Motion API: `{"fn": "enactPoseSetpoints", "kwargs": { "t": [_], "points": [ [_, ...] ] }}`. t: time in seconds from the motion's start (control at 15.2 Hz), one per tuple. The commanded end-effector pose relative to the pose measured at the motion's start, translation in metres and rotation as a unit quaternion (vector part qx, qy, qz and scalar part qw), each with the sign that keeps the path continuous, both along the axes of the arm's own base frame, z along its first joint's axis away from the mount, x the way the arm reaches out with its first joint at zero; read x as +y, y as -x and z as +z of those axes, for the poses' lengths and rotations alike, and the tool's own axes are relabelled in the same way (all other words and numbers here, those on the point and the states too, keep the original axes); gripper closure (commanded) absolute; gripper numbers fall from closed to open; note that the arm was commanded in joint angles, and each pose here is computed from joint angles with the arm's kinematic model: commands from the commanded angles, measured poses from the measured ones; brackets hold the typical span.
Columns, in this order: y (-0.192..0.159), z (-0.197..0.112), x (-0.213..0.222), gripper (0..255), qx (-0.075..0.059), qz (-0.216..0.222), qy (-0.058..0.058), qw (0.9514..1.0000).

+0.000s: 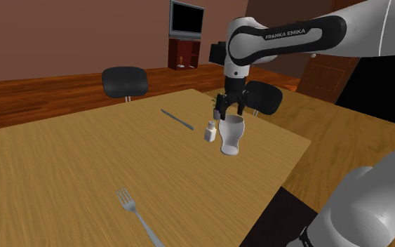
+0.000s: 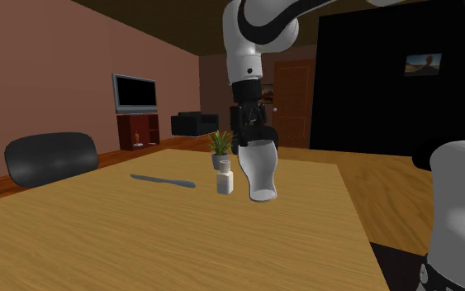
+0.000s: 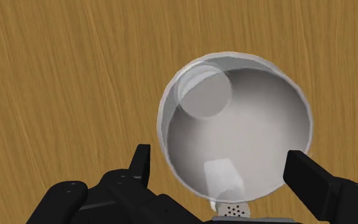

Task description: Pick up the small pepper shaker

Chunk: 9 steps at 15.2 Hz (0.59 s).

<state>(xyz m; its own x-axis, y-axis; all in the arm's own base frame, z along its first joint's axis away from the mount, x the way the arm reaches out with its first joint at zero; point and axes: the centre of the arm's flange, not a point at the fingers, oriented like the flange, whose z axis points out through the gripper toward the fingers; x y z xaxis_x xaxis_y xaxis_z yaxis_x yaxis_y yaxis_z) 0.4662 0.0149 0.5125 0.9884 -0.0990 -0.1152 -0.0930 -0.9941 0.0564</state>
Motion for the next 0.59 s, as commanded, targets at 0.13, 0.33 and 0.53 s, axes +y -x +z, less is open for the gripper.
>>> {"fn": "enactPoseSetpoints", "kwargs": {
  "t": [0.13, 0.33, 0.53],
  "points": [
    [-0.048, -0.032, 0.007, 0, 0.022, 0.004, -0.005, 0.9997],
    [-0.084, -0.052, 0.015, 0, 0.032, 0.007, -0.010, 0.9994],
    [-0.103, -0.069, 0.019, 0, 0.037, 0.009, -0.013, 0.9992]
  ]
}}
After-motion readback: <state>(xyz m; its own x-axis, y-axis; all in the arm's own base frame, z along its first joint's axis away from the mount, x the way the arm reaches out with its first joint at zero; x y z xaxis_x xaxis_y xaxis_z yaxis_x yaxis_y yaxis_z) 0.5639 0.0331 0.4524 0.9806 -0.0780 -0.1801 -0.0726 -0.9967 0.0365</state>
